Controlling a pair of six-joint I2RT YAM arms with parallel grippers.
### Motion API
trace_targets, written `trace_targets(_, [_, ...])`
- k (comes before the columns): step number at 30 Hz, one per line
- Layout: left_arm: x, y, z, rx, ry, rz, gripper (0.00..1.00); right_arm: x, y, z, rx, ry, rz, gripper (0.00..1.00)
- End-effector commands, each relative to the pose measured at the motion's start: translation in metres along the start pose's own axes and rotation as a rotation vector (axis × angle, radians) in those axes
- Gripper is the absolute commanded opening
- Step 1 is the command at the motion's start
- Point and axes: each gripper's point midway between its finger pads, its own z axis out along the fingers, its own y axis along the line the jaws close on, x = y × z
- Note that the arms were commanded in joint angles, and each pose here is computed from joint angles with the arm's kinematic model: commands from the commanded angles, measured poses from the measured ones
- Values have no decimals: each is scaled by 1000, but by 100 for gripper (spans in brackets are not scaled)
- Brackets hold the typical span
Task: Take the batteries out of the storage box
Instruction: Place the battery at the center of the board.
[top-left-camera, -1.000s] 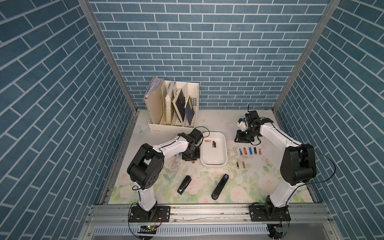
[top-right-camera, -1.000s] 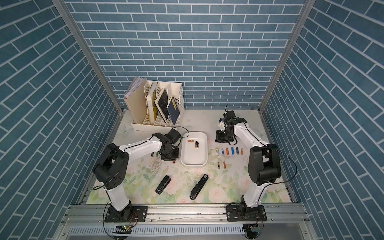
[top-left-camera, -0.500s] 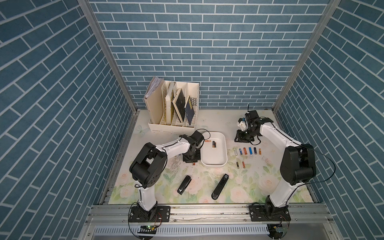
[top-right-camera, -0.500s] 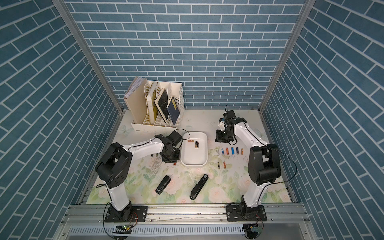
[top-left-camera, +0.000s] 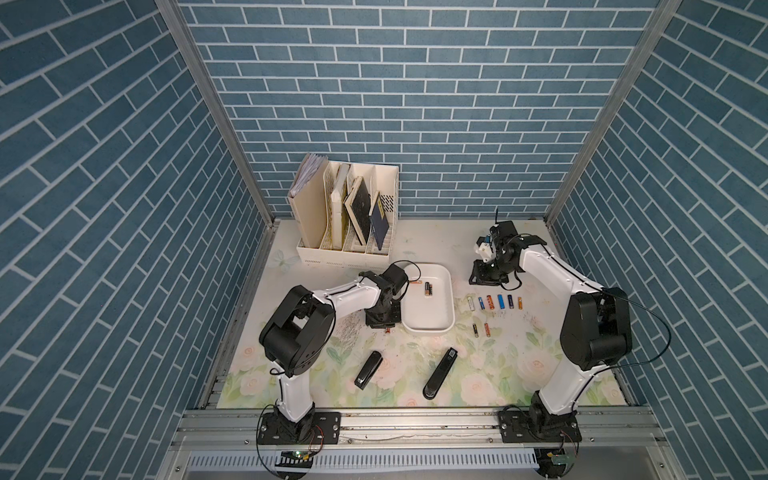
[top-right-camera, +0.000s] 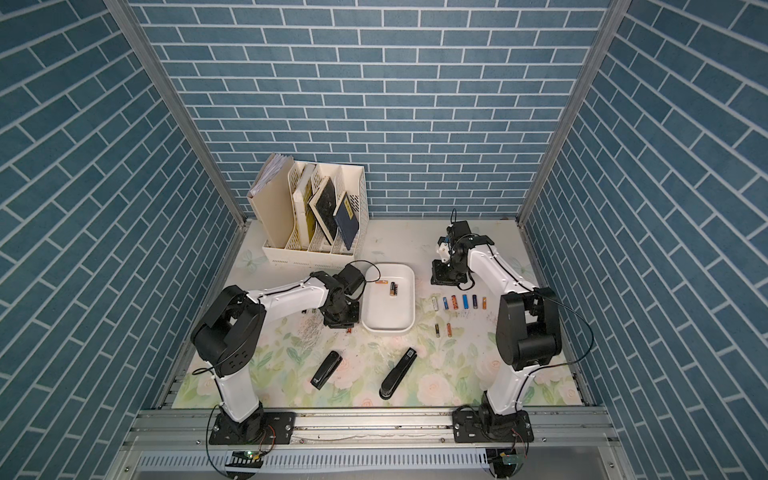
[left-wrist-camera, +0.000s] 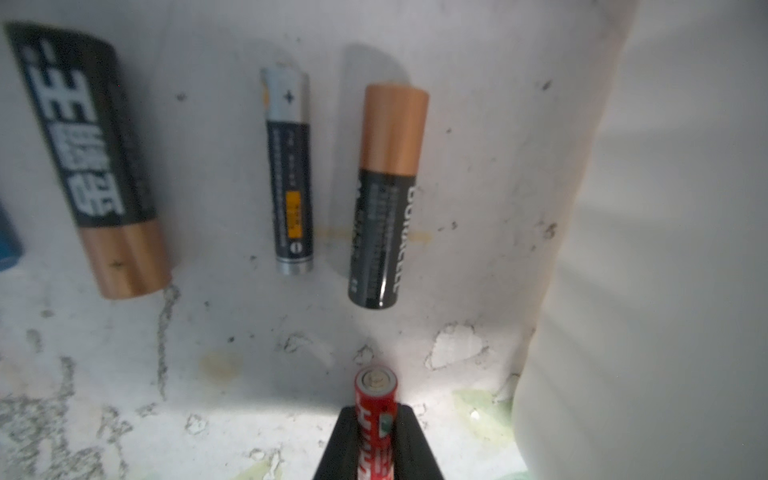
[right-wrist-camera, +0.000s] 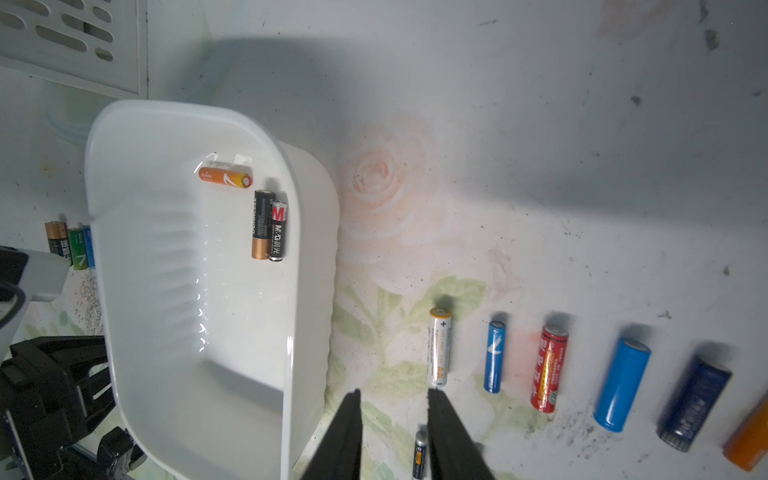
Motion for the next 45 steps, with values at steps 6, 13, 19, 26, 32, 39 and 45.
trace_targets(6, [9,6,10,-29,29,-4,19,0,-1,0,11,22,-22,30])
trace_targets(13, [12,7,13,-30,37,-1,22,2,-1,0,13,26,-24,30])
trace_targets(19, [12,7,11,-31,32,-2,27,3,-1,0,10,28,-22,30])
trace_targets(26, [8,0,5,-10,21,1,30,3,-1,-1,13,25,-22,31])
trace_targets(32, [5,-1,-4,-10,6,1,32,1,0,-2,14,22,-22,31])
trace_targets(39, [-1,-2,-15,-15,-18,1,33,-1,2,-6,11,15,-23,31])
trace_targets(45, [-8,-9,-31,7,-52,-2,34,-1,4,-9,5,9,-28,31])
